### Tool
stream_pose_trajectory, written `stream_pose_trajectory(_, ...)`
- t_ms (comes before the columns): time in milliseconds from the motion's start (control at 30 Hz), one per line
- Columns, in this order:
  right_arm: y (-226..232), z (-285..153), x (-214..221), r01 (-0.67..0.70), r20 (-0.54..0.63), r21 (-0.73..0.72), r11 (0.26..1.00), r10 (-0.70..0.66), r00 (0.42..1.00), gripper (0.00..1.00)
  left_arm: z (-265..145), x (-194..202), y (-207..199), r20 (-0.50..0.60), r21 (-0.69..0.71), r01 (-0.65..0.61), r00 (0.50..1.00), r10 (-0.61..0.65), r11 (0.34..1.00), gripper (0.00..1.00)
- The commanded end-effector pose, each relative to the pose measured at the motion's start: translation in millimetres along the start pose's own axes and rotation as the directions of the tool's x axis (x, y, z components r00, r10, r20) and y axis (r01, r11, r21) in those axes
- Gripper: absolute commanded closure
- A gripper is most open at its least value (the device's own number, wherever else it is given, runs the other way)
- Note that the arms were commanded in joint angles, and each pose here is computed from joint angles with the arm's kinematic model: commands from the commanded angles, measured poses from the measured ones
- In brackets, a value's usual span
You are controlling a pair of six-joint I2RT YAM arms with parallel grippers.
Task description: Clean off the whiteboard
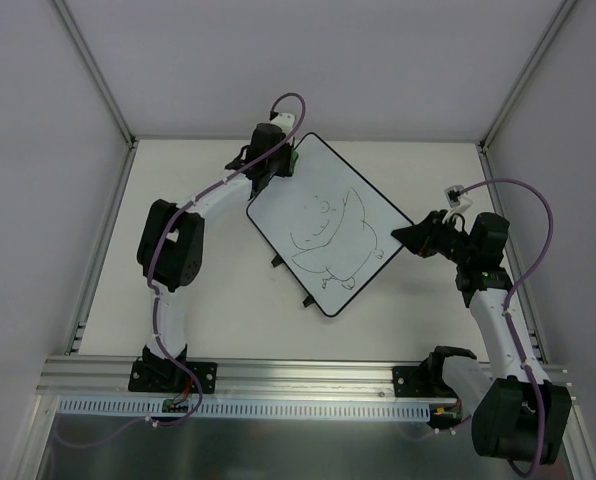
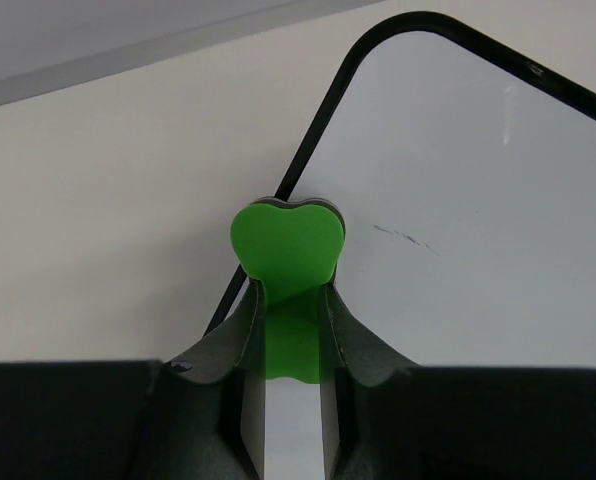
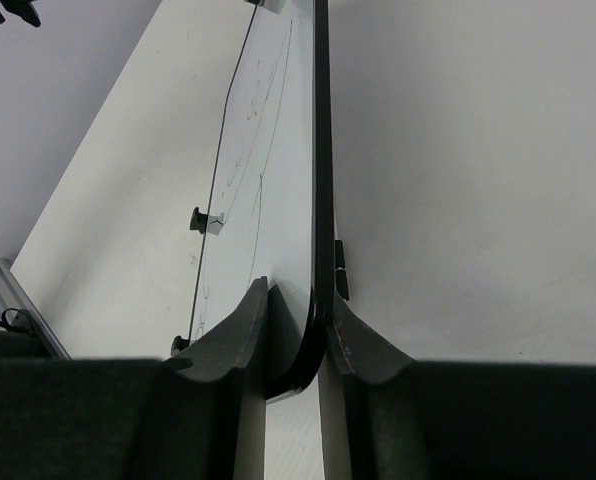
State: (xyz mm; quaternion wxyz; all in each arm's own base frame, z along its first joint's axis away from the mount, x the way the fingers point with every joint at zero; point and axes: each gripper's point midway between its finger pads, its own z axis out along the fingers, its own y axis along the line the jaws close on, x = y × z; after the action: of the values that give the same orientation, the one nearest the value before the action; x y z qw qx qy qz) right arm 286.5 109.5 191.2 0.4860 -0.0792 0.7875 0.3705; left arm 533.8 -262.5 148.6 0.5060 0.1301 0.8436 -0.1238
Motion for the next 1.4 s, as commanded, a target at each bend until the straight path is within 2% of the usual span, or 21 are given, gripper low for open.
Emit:
stream_pose_trajectory(0,-6.1,5.5,19.1,0.263,-0.058,-0.032,0.964,-0.264,0.963,1.0,9.1,22.8,-23.1,-0.078,0.131,-0.037,0.996,0.047,0.991,1.0)
stream_pose_trajectory(167,-7.1,6.9,20.2,0.267,-0.065,-0.03,0.963,-0.268,0.961,1.0,1.3,16.4,-56.5,-0.053,0.261,-0.085,0.993,0.103,0.961,1.0)
stream_pose_trajectory(367,-6.6,6.6,19.7,0.27,-0.064,-0.029,0.962,-0.271,0.96,1.0,-13.7,46.2,-101.1,-0.069,0.355,-0.179,0.974,0.217,0.917,1.0)
stream_pose_trajectory(567,-6.6,6.7,21.2,0.27,-0.067,-0.029,0.962,-0.272,0.96,1.0,-53.5,91.6,-152.6,-0.14,0.395,-0.143,0.967,0.213,0.908,1.0)
stream_pose_trajectory(600,-5.9,6.8,20.8,0.273,-0.066,-0.03,0.962,-0.274,0.959,1.0,-62.9,95.8,-171.3,-0.127,0.414,-0.141,0.969,0.21,0.899,1.0)
stream_pose_trajectory(700,-5.7,6.5,20.4,0.277,-0.063,-0.025,0.961,-0.278,0.959,1.0,-87.3,105.1,-193.0,-0.111,0.432,-0.12,0.977,0.184,0.894,1.0)
stream_pose_trajectory(733,-5.2,6.2,19.8,0.279,-0.061,-0.025,0.96,-0.28,0.958,1.0,-98.6,120.4,-205.9,-0.125,0.454,-0.121,0.972,0.197,0.883,1.0)
stream_pose_trajectory(867,-4.6,5.3,20.0,0.281,-0.06,-0.022,0.96,-0.282,0.958,1.0,-127.8,129.0,-224.2,-0.115,0.455,-0.102,0.978,0.171,0.885,1.0)
stream_pose_trajectory(933,-4.3,5.3,20.1,0.283,-0.061,-0.022,0.959,-0.283,0.957,1.0,-127.8,137.9,-210.3,-0.139,0.39,-0.061,0.983,0.124,0.919,1.0)
stream_pose_trajectory(967,-3.7,5.3,20.0,0.284,-0.06,-0.024,0.959,-0.285,0.957,1.0,-127.4,130.9,-203.3,-0.116,0.358,-0.055,0.988,0.103,0.932,1.0)
stream_pose_trajectory(1067,-2.5,6.0,21.8,0.284,-0.064,-0.028,0.958,-0.285,0.956,1.0,-112.1,128.3,-157.7,-0.11,0.206,-0.017,0.993,0.04,0.978,1.0)
stream_pose_trajectory(1200,-1.9,6.0,22.9,0.288,-0.067,-0.026,0.957,-0.289,0.955,1.0,-90.1,123.3,-103.2,-0.104,0.07,0.113,0.989,-0.105,0.991,1.0)
stream_pose_trajectory(1367,-1.2,5.7,23.2,0.291,-0.069,-0.026,0.956,-0.292,0.954,1.0,-63.0,107.1,-67.6,-0.065,0.02,0.175,0.983,-0.174,0.984,1.0)
